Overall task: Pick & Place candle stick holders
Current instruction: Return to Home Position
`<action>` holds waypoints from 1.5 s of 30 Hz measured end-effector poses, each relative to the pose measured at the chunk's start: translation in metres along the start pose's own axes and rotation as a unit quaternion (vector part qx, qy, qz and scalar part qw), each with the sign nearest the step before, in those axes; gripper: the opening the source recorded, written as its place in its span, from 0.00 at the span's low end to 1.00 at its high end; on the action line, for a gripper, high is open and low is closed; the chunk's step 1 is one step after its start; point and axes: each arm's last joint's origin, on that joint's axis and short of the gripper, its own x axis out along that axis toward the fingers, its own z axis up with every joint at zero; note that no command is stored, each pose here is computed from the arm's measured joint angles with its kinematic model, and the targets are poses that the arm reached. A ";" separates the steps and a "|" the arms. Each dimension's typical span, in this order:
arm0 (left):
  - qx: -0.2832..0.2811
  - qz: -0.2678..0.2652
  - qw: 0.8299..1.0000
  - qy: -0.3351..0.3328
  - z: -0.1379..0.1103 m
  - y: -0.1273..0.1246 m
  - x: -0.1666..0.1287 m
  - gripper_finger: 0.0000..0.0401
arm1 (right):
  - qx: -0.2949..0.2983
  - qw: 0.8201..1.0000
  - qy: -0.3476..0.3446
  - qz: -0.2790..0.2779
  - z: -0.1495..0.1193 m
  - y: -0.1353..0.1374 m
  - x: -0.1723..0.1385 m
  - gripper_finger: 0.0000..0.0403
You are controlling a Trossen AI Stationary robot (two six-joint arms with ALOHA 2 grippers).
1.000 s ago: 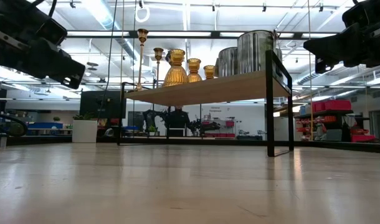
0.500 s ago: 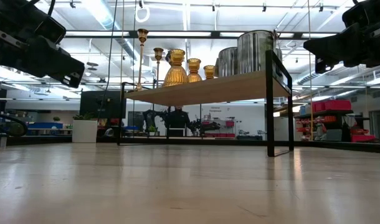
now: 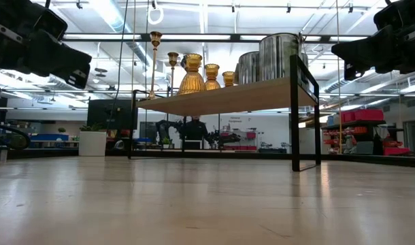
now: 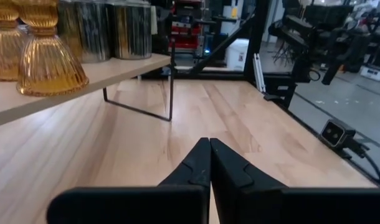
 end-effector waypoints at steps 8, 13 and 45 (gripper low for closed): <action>-0.001 -0.002 1.000 -0.031 0.004 -0.001 -0.005 0.01 | 0.000 1.000 0.000 0.000 0.000 0.000 0.000 0.01; -0.002 -0.002 0.999 -0.040 0.005 -0.002 -0.006 0.02 | 0.000 1.000 0.000 0.000 0.000 0.000 0.000 0.01; 0.018 0.050 0.996 -0.072 0.003 0.002 -0.003 0.05 | 0.000 1.000 0.000 0.000 0.000 0.000 0.000 0.01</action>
